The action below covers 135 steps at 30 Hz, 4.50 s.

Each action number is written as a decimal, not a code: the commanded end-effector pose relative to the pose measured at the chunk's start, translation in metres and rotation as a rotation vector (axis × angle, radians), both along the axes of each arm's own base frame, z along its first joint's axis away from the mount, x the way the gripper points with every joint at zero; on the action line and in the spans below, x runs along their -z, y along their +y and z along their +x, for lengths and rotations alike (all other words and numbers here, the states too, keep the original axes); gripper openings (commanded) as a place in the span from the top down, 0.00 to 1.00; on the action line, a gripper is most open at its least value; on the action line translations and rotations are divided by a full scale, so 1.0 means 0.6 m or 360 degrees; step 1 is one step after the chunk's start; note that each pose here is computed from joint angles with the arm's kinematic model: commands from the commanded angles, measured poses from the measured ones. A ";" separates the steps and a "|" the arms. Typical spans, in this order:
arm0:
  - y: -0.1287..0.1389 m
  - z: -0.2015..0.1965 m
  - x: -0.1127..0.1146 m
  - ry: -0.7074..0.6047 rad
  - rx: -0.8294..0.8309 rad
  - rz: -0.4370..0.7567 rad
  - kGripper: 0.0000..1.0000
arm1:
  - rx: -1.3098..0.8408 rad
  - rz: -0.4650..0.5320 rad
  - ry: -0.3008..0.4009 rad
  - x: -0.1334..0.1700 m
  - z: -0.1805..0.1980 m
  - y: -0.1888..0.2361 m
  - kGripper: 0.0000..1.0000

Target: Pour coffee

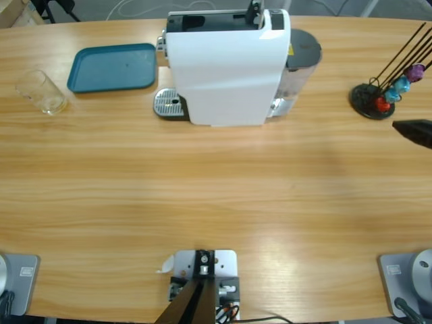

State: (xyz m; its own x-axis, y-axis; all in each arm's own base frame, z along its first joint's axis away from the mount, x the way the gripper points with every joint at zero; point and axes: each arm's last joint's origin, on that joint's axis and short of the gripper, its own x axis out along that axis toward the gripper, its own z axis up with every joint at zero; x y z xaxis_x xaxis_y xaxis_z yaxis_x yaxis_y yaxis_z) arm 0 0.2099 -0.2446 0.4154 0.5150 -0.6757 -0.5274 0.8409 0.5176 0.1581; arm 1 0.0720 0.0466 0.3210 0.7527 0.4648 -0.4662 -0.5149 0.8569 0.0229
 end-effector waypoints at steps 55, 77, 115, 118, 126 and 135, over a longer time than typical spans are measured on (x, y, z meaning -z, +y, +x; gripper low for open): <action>0.155 -0.133 0.135 0.0204 -0.0129 0.0141 0.00 | 0.1168 -0.0039 0.0188 0.160 0.197 -0.050 0.58; 0.169 -0.130 0.135 0.0202 -0.0212 0.0125 0.00 | 0.1219 -0.0040 0.0160 0.164 0.204 -0.053 1.00; 0.166 -0.130 0.150 0.0268 -0.0234 0.0138 0.00 | 0.1240 -0.0029 -0.0118 -0.012 0.165 -0.047 1.00; 0.163 -0.130 0.151 0.0272 -0.0225 0.0144 0.00 | 0.1202 0.0003 -0.0162 -0.039 0.135 -0.047 1.00; 0.167 -0.136 0.143 0.0246 -0.0215 0.0116 0.00 | 0.0121 -0.0161 -0.0209 -0.068 0.089 -0.001 1.00; 0.210 -0.179 0.137 0.0217 -0.0190 0.0078 0.00 | -0.0783 -0.0454 -0.0395 -0.140 0.157 0.152 1.00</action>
State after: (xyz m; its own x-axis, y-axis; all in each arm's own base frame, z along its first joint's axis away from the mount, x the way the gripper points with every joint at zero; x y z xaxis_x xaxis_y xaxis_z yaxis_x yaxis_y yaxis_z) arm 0 0.1237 -0.1409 0.3364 0.5064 -0.5863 -0.6323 0.7946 0.6020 0.0782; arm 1 0.1337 0.0740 0.3836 0.7446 0.5357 -0.3983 -0.6550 0.7012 -0.2816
